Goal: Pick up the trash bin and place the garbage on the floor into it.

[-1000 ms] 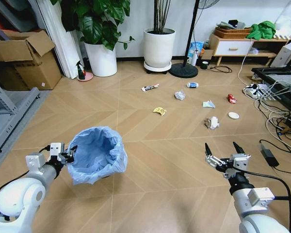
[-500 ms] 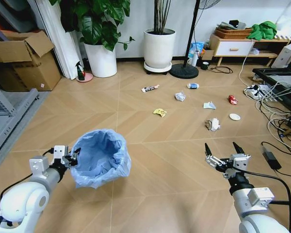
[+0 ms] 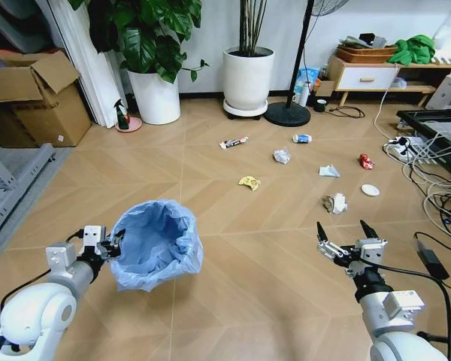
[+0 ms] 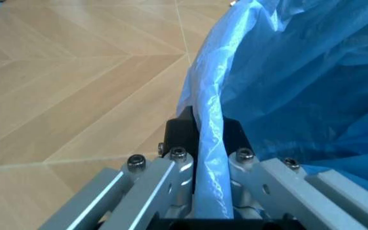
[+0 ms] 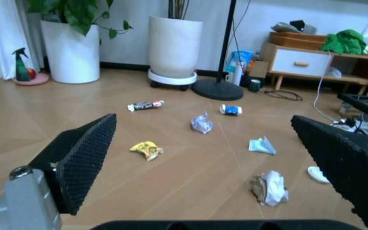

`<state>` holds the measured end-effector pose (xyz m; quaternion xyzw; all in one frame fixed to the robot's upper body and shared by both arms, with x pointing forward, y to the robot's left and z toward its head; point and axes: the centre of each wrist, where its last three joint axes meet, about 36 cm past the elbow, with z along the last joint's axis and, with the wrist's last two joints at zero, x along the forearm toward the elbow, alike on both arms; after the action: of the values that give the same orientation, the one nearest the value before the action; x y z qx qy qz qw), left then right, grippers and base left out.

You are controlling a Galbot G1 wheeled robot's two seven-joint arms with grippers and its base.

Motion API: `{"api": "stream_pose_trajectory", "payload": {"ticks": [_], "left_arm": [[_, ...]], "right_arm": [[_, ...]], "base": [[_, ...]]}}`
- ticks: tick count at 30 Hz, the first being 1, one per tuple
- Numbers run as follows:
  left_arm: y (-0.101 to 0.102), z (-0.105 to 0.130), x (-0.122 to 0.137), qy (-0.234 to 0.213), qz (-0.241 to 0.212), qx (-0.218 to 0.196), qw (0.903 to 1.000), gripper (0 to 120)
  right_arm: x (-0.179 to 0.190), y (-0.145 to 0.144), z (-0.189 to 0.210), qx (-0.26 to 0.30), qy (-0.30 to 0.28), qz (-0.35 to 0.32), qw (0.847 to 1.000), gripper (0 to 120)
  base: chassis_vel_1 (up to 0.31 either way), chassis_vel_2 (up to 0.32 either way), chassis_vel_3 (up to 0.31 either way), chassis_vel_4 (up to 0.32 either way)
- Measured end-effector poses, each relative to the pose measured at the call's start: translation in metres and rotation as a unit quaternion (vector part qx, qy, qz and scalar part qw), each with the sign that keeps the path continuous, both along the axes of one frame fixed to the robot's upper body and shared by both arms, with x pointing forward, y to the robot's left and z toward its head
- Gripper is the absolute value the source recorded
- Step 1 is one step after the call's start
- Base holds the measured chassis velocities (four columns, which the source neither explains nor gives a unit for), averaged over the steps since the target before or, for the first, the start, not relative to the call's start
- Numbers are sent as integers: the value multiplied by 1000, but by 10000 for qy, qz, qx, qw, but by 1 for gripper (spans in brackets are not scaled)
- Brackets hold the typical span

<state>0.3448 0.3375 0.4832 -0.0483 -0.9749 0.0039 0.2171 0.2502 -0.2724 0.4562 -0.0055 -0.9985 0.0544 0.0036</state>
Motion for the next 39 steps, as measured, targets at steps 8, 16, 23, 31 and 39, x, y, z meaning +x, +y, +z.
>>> {"api": "stream_pose_trajectory", "payload": {"ticks": [8,16,23,31,39], "left_arm": [[-2,-2,-2,2,-59,19,10000,1],[-2,-2,-2,-21,-65,39,10000,1],[-5,0,-4,-43,-117,46,9999,1],[-8,2,-8,-76,-162,55,9998,1],[-8,4,-10,-114,-183,62,9997,1]], "right_arm": [[0,0,-2,10,13,3,10000,100],[1,0,-2,6,24,13,10000,100],[0,1,-3,10,39,18,10000,100],[0,1,-5,9,58,32,10000,100],[0,1,-5,6,66,26,10000,100]], "base": [[-170,170,165,-168],[-155,164,158,-147],[-158,149,155,-168],[-161,157,163,-153],[-180,157,171,-157]]}}
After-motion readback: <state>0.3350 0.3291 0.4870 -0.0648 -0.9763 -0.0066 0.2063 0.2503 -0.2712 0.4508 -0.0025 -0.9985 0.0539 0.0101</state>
